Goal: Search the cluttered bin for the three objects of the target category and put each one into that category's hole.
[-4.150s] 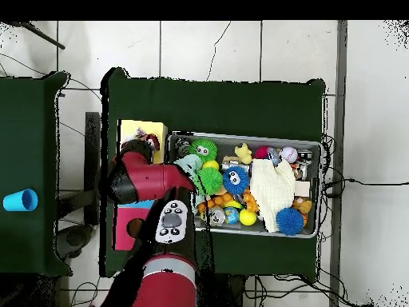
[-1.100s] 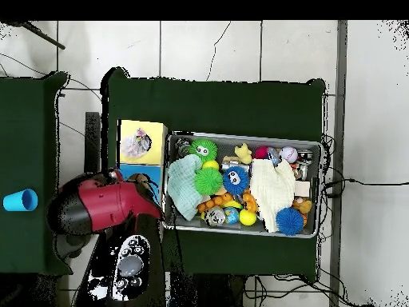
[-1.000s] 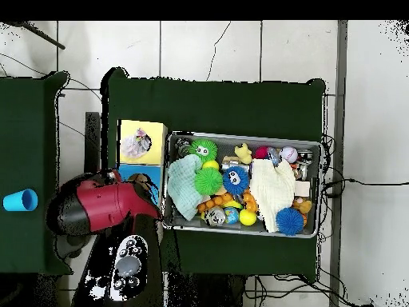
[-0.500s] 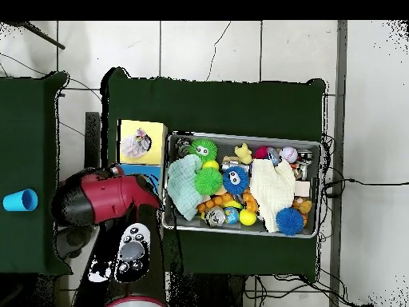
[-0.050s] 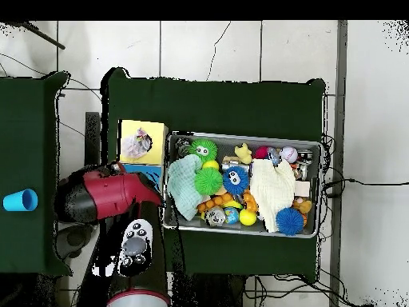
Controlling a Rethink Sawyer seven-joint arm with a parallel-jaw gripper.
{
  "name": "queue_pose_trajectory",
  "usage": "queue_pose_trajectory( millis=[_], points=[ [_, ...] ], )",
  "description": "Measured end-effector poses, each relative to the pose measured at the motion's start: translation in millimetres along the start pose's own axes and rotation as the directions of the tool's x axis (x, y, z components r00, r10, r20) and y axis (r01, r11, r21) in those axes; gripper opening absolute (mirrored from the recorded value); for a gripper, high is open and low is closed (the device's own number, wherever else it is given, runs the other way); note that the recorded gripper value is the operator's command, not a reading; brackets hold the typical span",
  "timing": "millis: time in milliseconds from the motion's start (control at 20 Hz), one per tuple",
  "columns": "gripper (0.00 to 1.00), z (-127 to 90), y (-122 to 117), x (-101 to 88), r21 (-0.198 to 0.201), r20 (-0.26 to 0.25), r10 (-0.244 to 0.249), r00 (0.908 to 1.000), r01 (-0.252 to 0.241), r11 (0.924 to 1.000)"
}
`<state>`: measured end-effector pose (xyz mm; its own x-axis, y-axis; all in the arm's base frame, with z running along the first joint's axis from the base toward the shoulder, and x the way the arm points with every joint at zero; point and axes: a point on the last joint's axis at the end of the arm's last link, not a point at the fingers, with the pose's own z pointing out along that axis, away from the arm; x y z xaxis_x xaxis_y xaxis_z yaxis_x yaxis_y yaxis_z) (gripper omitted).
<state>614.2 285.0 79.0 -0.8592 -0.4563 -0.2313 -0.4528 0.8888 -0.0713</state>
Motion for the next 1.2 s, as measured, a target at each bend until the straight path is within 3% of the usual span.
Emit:
queue_pose_trajectory(
  millis=[800, 1200],
  points=[
    [0.00, -53.9, -37.0, -40.8, 0.017, 0.051, 0.041, 0.9978, -0.042, 0.9989],
    [0.00, -38.2, -58.7, -49.6, 0.031, 0.069, 0.061, 0.9957, -0.063, 0.9975]
  ],
)
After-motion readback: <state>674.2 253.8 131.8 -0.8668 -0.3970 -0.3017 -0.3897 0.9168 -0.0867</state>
